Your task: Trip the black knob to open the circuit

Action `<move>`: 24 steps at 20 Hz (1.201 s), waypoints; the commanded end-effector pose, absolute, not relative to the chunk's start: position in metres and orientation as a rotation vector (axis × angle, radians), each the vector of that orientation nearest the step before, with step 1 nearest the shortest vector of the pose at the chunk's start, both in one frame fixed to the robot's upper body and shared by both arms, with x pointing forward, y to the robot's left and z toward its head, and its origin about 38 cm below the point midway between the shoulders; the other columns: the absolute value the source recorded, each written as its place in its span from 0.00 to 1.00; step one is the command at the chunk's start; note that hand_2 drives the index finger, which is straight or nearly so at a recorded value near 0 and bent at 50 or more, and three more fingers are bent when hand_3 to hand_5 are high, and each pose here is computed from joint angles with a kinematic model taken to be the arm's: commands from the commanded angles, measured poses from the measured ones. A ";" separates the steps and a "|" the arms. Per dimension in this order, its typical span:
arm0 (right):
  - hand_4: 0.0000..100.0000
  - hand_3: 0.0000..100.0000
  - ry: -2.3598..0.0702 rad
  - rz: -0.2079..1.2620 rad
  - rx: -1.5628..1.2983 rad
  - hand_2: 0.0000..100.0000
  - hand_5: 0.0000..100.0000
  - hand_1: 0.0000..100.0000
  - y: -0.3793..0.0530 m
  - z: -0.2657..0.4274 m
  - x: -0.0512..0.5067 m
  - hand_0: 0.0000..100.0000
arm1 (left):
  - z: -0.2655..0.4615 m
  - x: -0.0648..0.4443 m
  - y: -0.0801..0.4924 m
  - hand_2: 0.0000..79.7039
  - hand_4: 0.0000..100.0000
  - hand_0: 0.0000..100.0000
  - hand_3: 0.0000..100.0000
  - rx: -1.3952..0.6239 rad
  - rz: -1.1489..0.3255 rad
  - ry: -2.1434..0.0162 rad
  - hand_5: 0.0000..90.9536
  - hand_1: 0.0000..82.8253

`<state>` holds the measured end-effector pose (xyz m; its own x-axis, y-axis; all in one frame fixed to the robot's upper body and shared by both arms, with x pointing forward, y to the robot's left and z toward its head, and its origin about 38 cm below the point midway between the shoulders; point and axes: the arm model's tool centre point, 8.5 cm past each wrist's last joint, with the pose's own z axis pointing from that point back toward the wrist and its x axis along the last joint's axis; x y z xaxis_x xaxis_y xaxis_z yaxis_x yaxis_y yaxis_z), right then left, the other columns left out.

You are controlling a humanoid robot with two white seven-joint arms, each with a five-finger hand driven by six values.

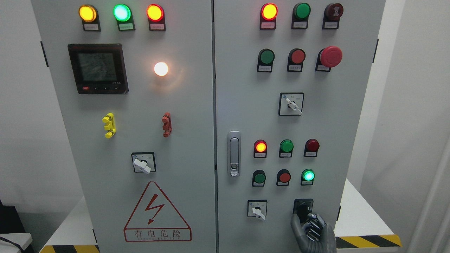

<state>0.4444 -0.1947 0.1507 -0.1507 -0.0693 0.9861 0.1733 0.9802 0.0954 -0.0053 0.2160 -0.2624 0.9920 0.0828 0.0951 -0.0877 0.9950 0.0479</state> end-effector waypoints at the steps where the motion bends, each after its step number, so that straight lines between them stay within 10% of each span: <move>1: 0.95 0.89 -1.715 -0.211 -0.076 0.55 0.98 0.76 -0.194 0.151 0.445 0.38 | -0.262 0.000 0.216 0.00 0.00 0.12 0.00 0.049 0.052 -0.101 0.00 0.47; 24: 0.96 0.92 -1.710 -0.215 -0.062 0.60 0.98 0.69 -0.194 0.149 0.446 0.35 | -0.262 0.000 0.216 0.00 0.00 0.12 0.00 0.049 0.053 -0.101 0.00 0.47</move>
<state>0.4453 -0.1941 0.1496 -0.1518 -0.0811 0.9851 0.1638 0.9808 0.1060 -0.0053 0.2161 -0.2624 0.9920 0.0828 0.0951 -0.0877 0.9950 0.0480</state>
